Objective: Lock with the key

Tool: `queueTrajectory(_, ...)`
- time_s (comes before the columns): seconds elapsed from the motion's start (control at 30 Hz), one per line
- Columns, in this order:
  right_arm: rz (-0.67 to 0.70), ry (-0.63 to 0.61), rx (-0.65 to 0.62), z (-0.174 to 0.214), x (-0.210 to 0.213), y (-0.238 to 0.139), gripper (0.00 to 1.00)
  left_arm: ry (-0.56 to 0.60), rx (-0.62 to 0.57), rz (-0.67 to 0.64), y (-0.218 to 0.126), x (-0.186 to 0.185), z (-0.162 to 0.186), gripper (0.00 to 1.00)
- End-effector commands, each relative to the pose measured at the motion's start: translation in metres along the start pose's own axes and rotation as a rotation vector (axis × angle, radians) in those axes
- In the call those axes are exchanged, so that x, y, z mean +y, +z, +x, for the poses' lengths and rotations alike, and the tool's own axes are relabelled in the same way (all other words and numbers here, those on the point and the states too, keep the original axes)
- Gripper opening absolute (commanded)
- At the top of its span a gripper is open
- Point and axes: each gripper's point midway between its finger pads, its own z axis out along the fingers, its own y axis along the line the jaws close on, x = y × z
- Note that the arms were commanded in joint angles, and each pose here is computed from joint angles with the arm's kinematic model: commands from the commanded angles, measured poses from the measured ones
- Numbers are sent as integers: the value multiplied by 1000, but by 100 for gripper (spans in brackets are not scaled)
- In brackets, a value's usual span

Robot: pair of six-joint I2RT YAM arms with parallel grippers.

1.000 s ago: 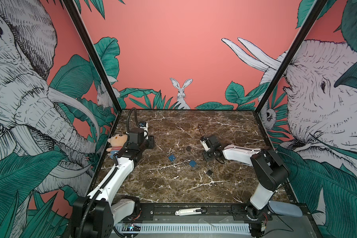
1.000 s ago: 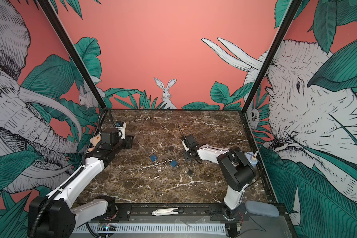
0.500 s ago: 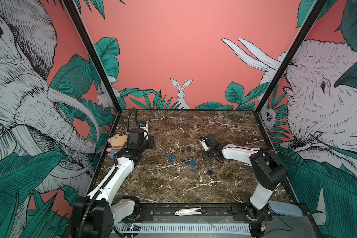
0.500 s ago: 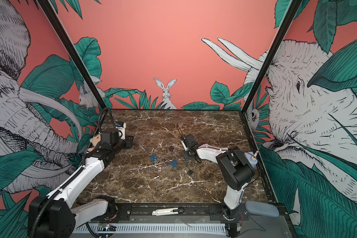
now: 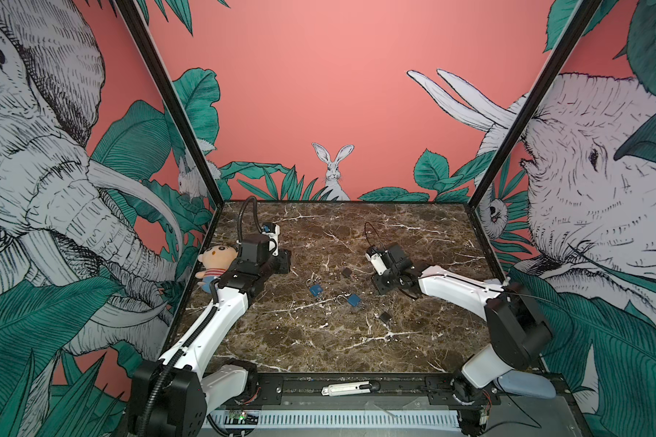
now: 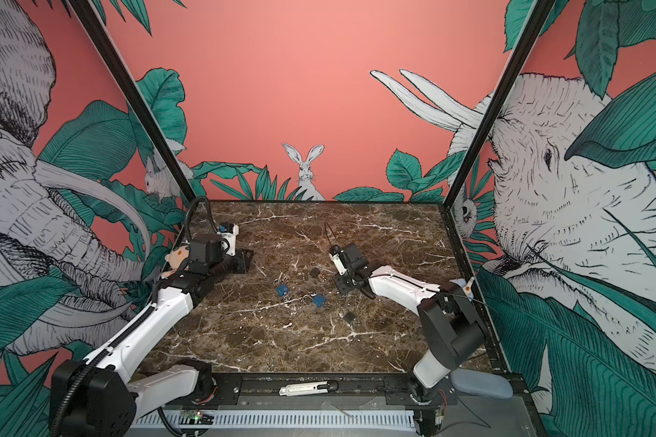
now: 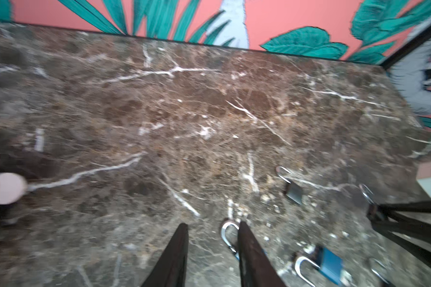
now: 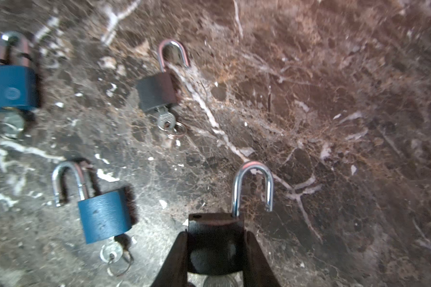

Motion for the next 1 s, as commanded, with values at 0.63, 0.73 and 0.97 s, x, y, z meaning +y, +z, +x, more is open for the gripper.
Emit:
queueTrajectory(0.63,-170,-157,-169,-41,75,-87,12,-57,221,511,13,-167,23,37)
queueTrajectory(0.73,-169,-169,-170,-42,79,-86,12,-52,218,540,16,-178,19,38)
queueTrajectory(0.97,-167,-194,-175,-45,88,-85,12,-64,243,581,26,-194,25,38)
